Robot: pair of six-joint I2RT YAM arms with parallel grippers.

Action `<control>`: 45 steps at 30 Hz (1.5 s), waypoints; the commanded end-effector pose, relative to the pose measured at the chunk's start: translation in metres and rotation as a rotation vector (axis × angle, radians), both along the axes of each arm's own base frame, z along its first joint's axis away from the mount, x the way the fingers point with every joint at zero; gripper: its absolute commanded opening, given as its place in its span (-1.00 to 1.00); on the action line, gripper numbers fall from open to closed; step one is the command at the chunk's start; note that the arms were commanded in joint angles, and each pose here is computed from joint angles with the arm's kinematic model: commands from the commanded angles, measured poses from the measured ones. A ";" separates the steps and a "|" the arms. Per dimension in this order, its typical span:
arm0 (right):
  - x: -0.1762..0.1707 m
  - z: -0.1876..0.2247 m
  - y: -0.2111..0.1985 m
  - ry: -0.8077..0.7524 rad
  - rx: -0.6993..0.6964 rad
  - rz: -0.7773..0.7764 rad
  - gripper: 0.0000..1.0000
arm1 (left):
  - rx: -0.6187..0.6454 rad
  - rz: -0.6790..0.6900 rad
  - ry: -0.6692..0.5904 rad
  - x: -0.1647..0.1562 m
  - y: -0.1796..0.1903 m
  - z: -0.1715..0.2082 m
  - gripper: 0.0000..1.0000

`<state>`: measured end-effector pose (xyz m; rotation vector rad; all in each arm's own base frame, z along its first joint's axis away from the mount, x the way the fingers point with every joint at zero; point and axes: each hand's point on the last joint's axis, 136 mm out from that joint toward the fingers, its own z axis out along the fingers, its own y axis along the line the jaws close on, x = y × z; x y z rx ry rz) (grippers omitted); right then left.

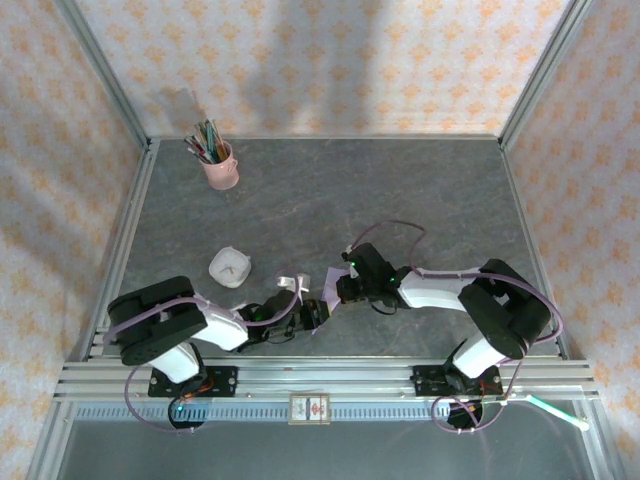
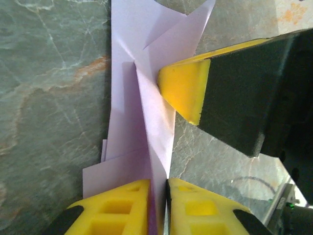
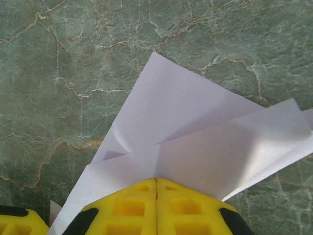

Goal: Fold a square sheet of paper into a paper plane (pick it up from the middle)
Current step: Perform the fifth fold on the wing at the bottom-center of the table.

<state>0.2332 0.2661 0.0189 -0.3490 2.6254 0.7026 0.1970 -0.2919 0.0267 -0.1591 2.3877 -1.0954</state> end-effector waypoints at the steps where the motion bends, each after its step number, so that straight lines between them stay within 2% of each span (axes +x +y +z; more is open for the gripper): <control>1: -0.014 -0.028 -0.022 0.066 -0.111 -0.021 -0.87 | 0.096 -0.008 0.000 -0.003 0.012 -0.008 -0.54; 9: -0.014 -0.029 -0.022 0.072 -0.110 -0.018 -0.87 | 0.057 -0.028 -0.065 -0.001 0.009 0.031 -0.40; 15: -0.014 -0.029 -0.022 0.071 -0.110 -0.019 -0.87 | 0.069 -0.046 -0.097 0.001 0.003 0.049 -0.40; 19: -0.014 -0.029 -0.022 0.072 -0.111 -0.021 -0.87 | 0.067 -0.107 -0.125 -0.002 -0.012 0.056 -0.42; 25: -0.014 -0.030 -0.022 0.072 -0.112 -0.022 -0.87 | 0.085 -0.121 -0.072 -0.003 -0.020 0.040 -0.55; 33: -0.014 -0.030 -0.021 0.076 -0.107 -0.019 -0.87 | 0.116 -0.011 -0.126 0.003 0.011 0.045 -0.38; 39: -0.014 -0.030 -0.022 0.074 -0.109 -0.020 -0.87 | 0.166 -0.044 -0.092 0.002 0.007 0.029 -0.30; 45: -0.015 -0.030 -0.022 0.074 -0.106 -0.023 -0.87 | 0.171 -0.082 -0.066 0.001 -0.006 0.018 -0.44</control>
